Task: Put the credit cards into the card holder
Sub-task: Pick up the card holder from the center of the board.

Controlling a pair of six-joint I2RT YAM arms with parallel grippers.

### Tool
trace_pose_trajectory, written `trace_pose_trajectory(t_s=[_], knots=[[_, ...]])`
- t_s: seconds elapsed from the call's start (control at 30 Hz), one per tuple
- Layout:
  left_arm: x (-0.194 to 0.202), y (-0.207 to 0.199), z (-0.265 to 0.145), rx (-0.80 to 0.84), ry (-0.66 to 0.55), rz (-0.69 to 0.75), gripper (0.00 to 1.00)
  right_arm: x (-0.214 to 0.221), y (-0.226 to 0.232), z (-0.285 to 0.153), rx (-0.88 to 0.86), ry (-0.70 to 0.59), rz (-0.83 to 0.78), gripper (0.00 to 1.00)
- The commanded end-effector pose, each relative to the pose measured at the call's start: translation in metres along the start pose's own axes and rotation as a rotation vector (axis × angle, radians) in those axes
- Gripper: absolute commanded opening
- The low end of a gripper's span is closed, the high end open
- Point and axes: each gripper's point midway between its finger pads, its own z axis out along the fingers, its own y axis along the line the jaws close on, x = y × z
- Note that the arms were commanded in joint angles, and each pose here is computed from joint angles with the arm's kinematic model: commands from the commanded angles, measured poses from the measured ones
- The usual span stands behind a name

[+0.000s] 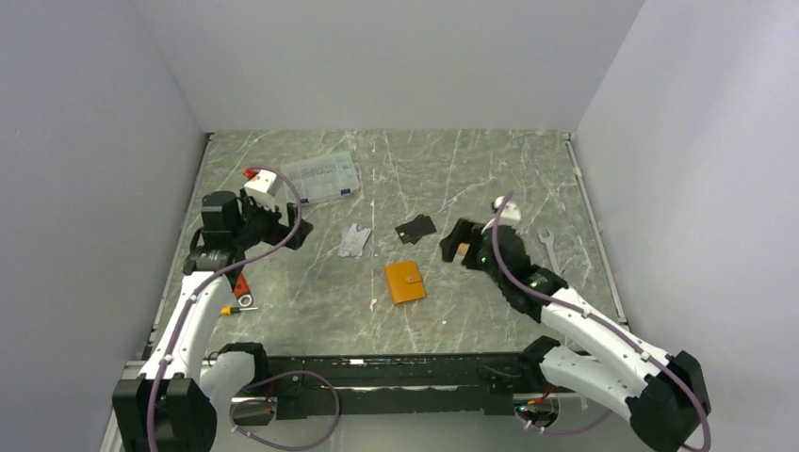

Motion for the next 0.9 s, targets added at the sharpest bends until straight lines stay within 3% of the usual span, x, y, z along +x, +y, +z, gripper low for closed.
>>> trace_pose_trajectory(t_s=[0.0, 0.1, 0.2, 0.5, 0.67, 0.87], knots=[[0.021, -0.046, 0.000, 0.118, 0.155, -0.187, 0.99, 0.064, 0.007, -0.013, 0.050, 0.118, -0.122, 1.00], [0.041, -0.069, 0.007, 0.153, 0.286, -0.267, 0.99, 0.089, 0.025, -0.014, 0.050, 0.161, -0.224, 1.00], [0.049, -0.091, 0.013, 0.210, 0.336, -0.317, 0.99, 0.106, 0.047, -0.009, 0.003, 0.211, -0.270, 0.99], [0.088, -0.129, 0.045, 0.341, 0.469, -0.415, 0.99, 0.133, 0.072, 0.004, -0.103, 0.294, -0.225, 0.88], [0.095, -0.146, 0.063, 0.393, 0.487, -0.406, 0.99, 0.142, 0.076, 0.020, -0.135, 0.328, -0.185, 0.79], [0.096, -0.157, 0.072, 0.442, 0.478, -0.424, 0.99, 0.149, 0.073, 0.039, -0.121, 0.384, -0.163, 0.75]])
